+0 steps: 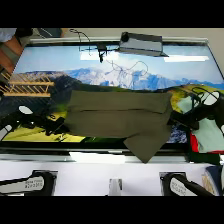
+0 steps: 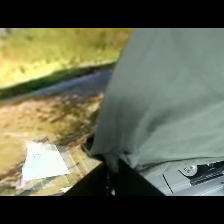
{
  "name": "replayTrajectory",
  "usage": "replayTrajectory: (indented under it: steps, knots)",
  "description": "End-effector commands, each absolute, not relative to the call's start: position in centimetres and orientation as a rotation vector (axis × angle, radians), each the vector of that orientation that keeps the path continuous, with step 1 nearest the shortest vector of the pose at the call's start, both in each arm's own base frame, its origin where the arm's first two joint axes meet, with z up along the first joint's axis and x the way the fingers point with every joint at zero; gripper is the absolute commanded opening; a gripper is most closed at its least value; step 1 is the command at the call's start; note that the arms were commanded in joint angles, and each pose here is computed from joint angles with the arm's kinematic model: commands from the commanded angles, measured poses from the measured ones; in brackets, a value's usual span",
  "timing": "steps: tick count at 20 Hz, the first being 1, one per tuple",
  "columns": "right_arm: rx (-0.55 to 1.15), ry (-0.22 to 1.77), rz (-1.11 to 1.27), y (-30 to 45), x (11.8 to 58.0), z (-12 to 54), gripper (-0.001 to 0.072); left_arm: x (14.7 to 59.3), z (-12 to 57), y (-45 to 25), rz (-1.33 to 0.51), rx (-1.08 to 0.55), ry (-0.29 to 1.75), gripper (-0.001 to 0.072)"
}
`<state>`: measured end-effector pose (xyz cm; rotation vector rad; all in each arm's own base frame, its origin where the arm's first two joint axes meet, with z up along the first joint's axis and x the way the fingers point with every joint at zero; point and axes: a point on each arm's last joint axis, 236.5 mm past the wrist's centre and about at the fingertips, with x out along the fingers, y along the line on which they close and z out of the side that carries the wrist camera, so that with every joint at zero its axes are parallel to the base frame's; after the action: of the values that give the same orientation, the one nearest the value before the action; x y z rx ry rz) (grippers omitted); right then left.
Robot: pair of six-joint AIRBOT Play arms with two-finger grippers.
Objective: Fold the shirts.
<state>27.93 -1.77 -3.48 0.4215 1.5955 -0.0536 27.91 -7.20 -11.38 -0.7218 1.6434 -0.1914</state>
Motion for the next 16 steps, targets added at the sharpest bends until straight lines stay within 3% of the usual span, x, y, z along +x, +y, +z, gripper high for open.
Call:
replayTrajectory:
  steps: [1, 6, 8, 11, 14, 15, 16]
  knots:
    - [0.432, 1.661, -0.052, -1.0, 24.8, -5.3, 0.0482, 28.1, -11.6, -7.2, -0.193, -0.703, 1.626, 0.0032]
    - [0.485, 1.729, -0.067, 0.5, 20.6, -9.7, 0.0478, 28.2, -11.5, -7.2, -0.196, -0.700, 1.622, 0.0032]
    - [0.529, 1.727, -0.070, 1.3, 19.8, -11.0, 0.0419, 28.1, -11.5, -7.2, -0.196, -0.700, 1.622, 0.0032]
    - [0.585, 1.680, -0.077, 2.1, 20.3, -12.1, 0.0412, 28.1, -11.5, -7.2, -0.197, -0.701, 1.624, 0.0032]
    - [0.620, 1.612, -0.087, 2.3, 21.8, -12.3, 0.0303, 28.0, -11.4, -7.3, -0.201, -0.700, 1.626, 0.0032]
    - [0.635, 1.589, -0.089, 2.3, 22.4, -12.3, 0.0223, 28.0, -11.3, -7.3, -0.201, -0.700, 1.625, 0.0032]
    - [0.646, 1.566, -0.097, 2.3, 22.9, -12.3, 0.0096, 28.0, -11.3, -7.3, -0.201, -0.700, 1.625, 0.0033]
